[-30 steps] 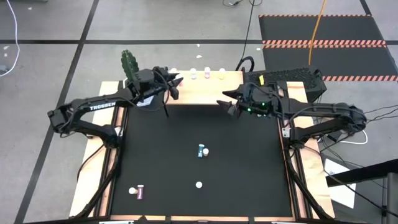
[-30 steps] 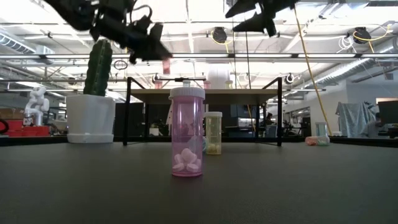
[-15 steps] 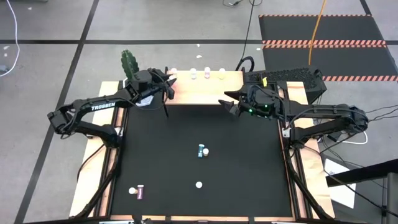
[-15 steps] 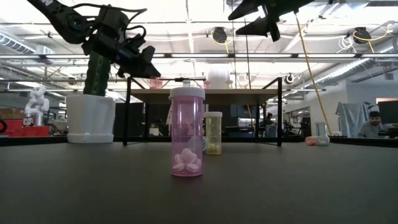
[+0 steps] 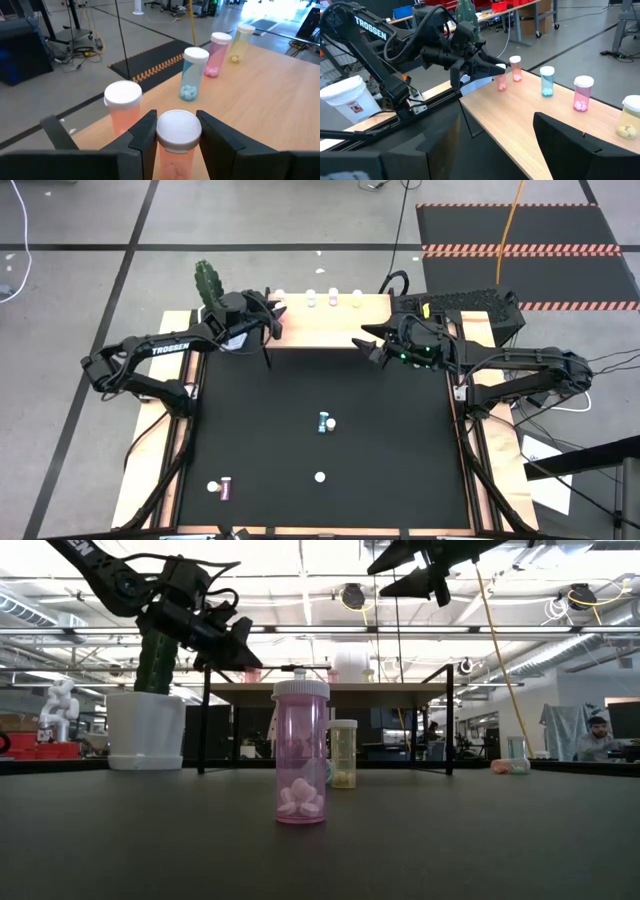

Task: Pick and place medicine bottles onto shelf by color
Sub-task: Put the bottom orange pill bottle aligned with the other orange pill bottle on the shelf, then put the bottom blue pill bottle aligned with the other blue pill bottle on the shelf

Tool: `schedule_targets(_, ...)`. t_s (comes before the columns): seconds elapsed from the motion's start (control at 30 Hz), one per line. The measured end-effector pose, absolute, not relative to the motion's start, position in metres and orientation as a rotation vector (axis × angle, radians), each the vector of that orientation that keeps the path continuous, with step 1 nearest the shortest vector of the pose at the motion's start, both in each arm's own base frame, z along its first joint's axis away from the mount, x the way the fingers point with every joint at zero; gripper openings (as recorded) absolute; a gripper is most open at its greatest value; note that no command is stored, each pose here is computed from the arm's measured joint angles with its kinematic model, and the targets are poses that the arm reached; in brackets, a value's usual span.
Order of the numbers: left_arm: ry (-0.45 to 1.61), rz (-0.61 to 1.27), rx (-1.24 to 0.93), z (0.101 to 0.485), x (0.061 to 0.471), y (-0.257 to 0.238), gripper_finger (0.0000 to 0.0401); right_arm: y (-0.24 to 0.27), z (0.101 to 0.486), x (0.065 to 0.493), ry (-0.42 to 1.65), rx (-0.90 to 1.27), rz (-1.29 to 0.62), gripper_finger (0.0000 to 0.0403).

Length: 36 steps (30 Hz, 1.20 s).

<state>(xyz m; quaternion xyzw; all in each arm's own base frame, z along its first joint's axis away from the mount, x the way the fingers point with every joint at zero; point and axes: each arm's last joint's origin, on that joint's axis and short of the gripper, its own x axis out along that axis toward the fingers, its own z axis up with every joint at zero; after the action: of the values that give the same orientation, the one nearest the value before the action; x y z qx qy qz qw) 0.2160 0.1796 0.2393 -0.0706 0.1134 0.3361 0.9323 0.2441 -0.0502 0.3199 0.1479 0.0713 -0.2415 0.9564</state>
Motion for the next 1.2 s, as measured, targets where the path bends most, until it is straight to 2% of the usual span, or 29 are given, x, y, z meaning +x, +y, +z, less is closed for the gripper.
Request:
schedule_targets(0.3, 0.249, 0.688, -0.145, 0.238, 0.216, 0.179, 0.0136, -0.05, 0.32, 0.244, 0.146, 0.297, -0.487, 0.0247)
schedule_targets(0.77, 0.254, 0.692, -0.096, 0.243, 0.213, 0.178, 0.0276, -0.05, 0.32, 0.244, 0.147, 0.301, -0.483, 0.0247)
schedule_targets(1.0, 0.221, 0.68, -0.111, 0.259, 0.202, 0.167, 0.0314, -0.05, 0.32, 0.244, 0.146, 0.32, -0.471, 0.0247)
schedule_targets(1.2, 0.219, 0.63, -0.069, 0.28, 0.19, 0.139, 0.0327, -0.046, 0.319, 0.245, 0.163, 0.335, -0.396, 0.0247)
